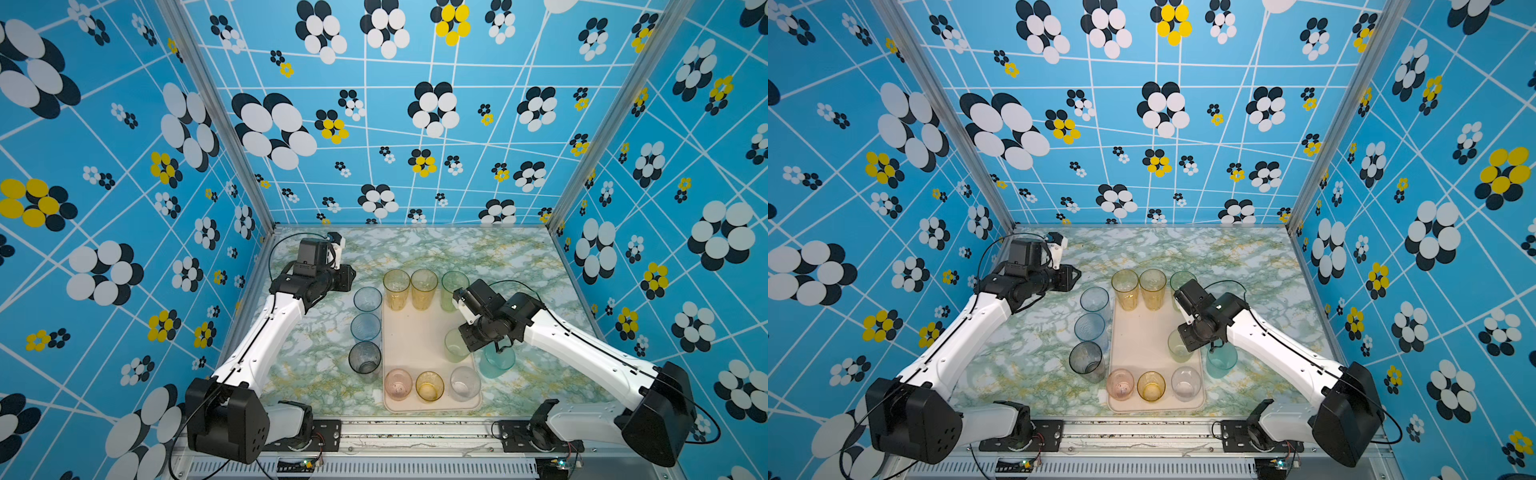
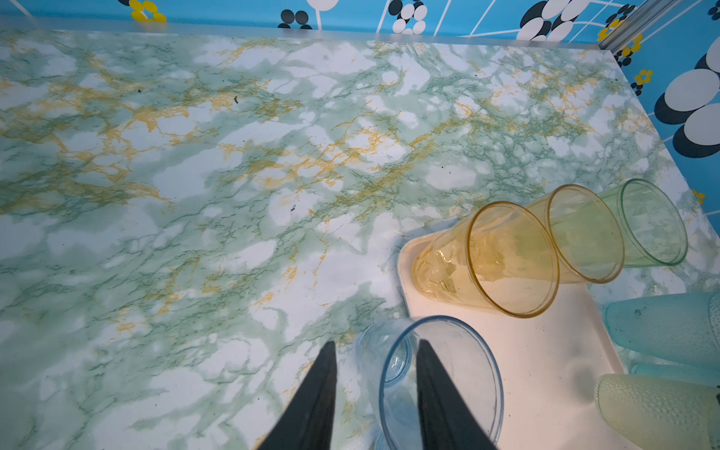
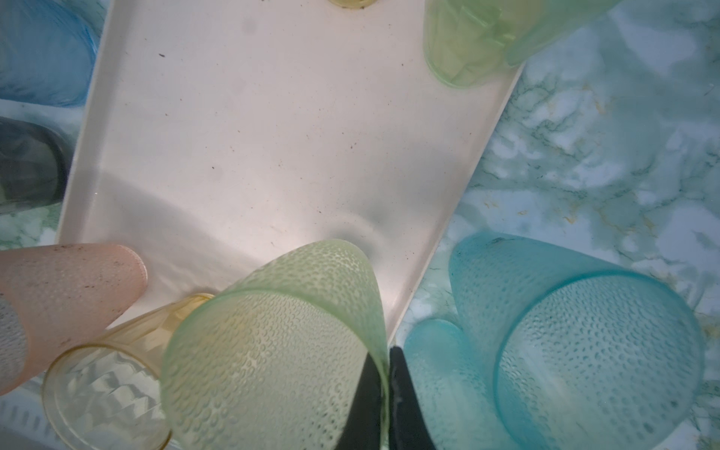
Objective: Place the glasses into the tray
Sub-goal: Place the glass on the tray.
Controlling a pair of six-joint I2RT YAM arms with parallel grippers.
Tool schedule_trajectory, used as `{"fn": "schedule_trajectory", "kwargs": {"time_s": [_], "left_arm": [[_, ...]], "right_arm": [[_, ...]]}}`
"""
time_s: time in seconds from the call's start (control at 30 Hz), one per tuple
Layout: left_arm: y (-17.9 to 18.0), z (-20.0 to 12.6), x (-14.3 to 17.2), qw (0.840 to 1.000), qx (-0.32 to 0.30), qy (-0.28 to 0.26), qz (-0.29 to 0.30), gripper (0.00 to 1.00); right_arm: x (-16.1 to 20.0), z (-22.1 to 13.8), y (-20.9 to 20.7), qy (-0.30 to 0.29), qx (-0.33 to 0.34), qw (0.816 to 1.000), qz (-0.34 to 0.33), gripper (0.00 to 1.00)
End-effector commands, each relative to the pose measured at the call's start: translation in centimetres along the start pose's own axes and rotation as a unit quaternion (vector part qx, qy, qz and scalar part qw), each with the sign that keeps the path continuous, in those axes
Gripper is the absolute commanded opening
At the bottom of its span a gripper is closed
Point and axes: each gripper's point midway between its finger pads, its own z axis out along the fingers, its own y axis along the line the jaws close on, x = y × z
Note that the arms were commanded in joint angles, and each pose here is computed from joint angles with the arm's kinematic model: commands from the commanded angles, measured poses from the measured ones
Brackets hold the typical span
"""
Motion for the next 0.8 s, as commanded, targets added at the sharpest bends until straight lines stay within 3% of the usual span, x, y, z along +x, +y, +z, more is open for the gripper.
{"fn": "schedule_trajectory", "kwargs": {"time_s": [0.0, 0.77], "left_arm": [[-0.4, -0.3, -0.2, 1.000, -0.001, -0.008, 0.003, 0.36], [-1.4, 0.1, -0.3, 1.000, 0.000, 0.007, 0.023, 0.37]], "right_arm": [[-0.3, 0.5, 0.2, -0.011, -0.002, 1.000, 0.011, 0.00], [0.7, 3.0, 0.1, 0.002, 0.005, 1.000, 0.018, 0.00]]}}
